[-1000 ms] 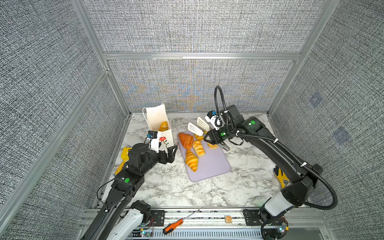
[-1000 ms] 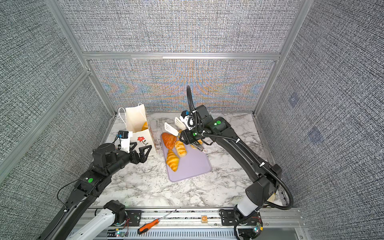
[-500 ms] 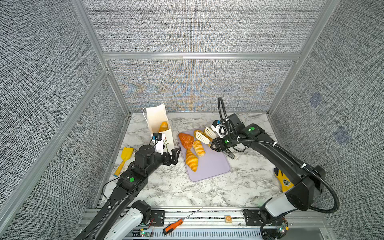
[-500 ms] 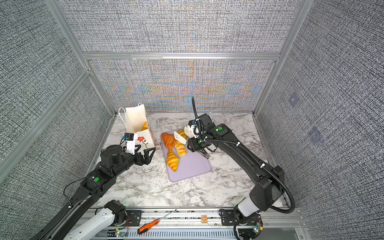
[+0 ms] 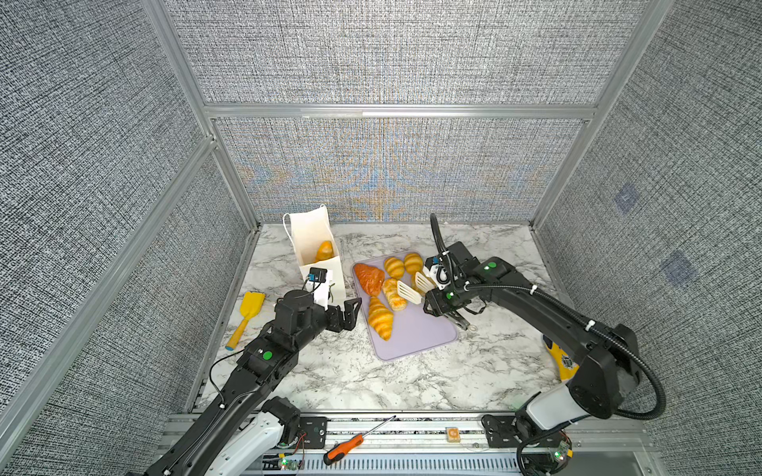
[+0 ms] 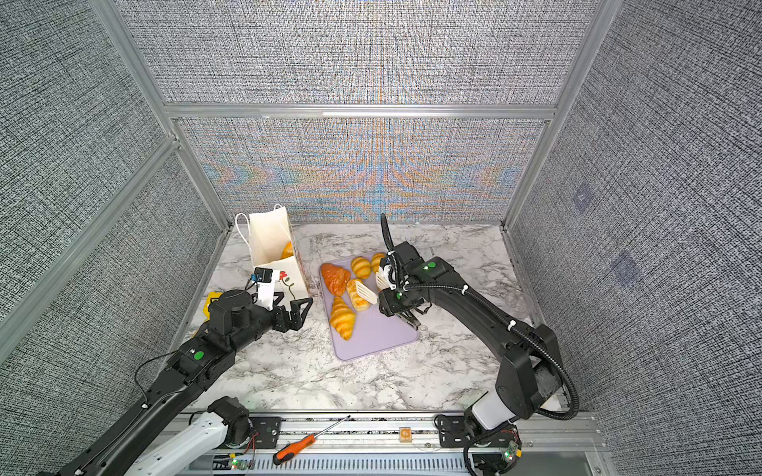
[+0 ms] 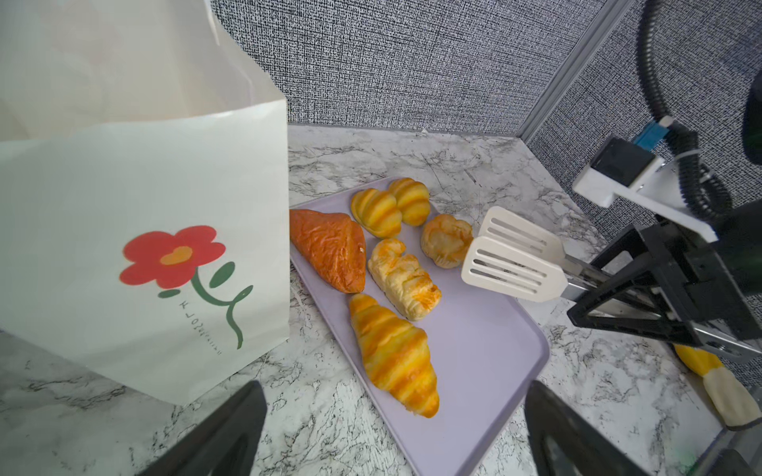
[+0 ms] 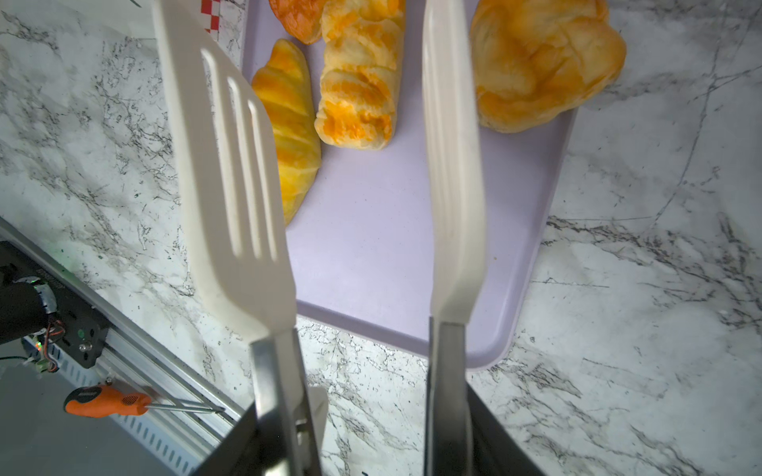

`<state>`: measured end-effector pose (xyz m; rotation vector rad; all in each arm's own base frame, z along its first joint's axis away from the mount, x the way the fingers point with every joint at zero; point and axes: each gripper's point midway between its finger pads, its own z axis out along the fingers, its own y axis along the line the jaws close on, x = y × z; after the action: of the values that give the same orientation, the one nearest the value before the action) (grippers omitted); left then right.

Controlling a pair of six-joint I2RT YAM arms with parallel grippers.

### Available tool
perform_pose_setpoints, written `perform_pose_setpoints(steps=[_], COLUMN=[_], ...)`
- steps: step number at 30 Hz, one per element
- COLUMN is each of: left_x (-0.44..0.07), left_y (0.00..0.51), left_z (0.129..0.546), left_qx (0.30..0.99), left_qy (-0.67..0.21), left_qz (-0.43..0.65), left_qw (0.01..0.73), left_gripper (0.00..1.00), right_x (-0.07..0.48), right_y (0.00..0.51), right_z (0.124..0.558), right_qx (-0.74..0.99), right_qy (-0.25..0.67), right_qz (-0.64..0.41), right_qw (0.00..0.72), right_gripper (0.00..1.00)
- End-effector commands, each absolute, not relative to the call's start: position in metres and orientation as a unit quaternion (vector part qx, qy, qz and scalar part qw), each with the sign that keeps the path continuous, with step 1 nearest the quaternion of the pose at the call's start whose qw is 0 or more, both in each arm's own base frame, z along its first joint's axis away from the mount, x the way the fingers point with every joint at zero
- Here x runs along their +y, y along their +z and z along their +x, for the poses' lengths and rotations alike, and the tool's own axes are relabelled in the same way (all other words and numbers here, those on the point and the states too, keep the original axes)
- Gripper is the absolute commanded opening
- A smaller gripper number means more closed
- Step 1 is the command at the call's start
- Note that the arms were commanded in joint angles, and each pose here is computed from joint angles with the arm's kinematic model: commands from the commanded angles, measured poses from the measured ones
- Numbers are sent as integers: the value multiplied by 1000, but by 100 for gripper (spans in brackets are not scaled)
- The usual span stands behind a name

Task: Place the fake bread into the paper bag
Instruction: 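Move the open tongs back over the tray with the right gripper, then lower the tongs onto the twisted pastry on the tray with the right gripper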

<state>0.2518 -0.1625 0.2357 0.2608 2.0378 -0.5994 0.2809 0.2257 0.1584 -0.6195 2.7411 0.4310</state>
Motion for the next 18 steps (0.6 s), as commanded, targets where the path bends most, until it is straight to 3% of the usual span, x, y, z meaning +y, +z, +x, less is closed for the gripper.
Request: perform_pose_setpoints(steps=[1,18], left_x=[-163,-160], left_y=[241,234], left_z=[255,253], left_qx=[829,835], left_qy=[-247,-234], left_qz=[101,107], left_qw=[491,486], left_gripper=[99,99], right_x=[236,261], right_y=[156,114], right_z=[286,299], right_qx=[952,965], right_qy=[168,141], right_qz=[-203,-193], right_qw=[154,107], right_gripper=[57,57])
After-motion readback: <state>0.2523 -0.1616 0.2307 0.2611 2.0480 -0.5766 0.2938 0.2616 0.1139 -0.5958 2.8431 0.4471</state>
